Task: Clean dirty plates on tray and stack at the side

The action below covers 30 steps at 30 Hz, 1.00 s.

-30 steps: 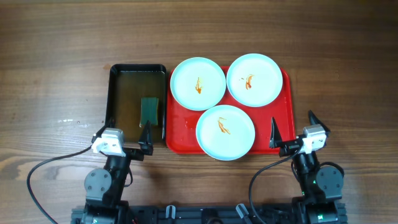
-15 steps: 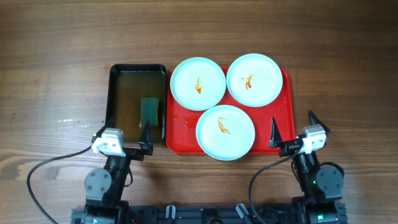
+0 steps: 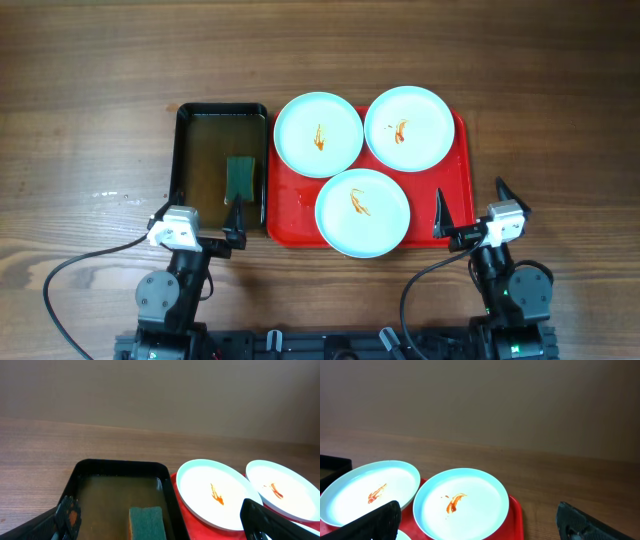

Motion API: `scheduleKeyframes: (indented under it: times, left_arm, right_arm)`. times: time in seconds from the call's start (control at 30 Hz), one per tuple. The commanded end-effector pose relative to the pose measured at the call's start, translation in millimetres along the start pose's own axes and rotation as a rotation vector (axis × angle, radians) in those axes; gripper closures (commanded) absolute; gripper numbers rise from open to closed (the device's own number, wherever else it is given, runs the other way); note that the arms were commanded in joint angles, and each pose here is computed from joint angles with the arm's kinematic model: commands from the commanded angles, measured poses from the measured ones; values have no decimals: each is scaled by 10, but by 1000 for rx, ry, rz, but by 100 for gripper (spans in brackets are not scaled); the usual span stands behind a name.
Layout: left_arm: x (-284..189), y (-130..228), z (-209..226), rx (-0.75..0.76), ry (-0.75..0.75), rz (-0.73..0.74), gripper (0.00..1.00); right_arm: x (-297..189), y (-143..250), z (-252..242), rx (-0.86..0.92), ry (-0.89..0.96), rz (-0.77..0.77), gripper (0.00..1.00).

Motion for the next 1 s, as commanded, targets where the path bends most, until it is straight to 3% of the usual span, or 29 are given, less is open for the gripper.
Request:
scheduleKeyframes:
  times: [0.0,0.13,0.3,0.6,0.8,0.97]
  left_arm:
    - [-2,15,-6,19,11,5,0]
    - [-2,14,-5,-2,10,4,0]
    - [8,50,9,-150,-7,41,0]
    - [76,-215,-56,-164,-99,324,0]
    - [293,-553,-139,-179,-192,626,0]
    - [416,-490,-117,-184,-235,758,0]
  right_arm:
    - [-1,-8,-1,-13,-1,-6,1]
    - [-1,-32,-2,-13,-1,-19,0]
    - [-11,-14,15,170,-19,40,1]
    - [41,-311,50,240,-95,372,1]
    - [400,-589,15,278,-129,754,1]
    - [608,-708,217,364,-334,756,1]
Point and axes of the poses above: each gripper's point midway between its finger pads, its own x axis out along the fingers, its own z axis along the line the jaws close on, y = z × x, the point moved 6 cm from there along -x, back along the fingers, and after that the axes turned 4 degrees about -x, right-handed, at the moved point
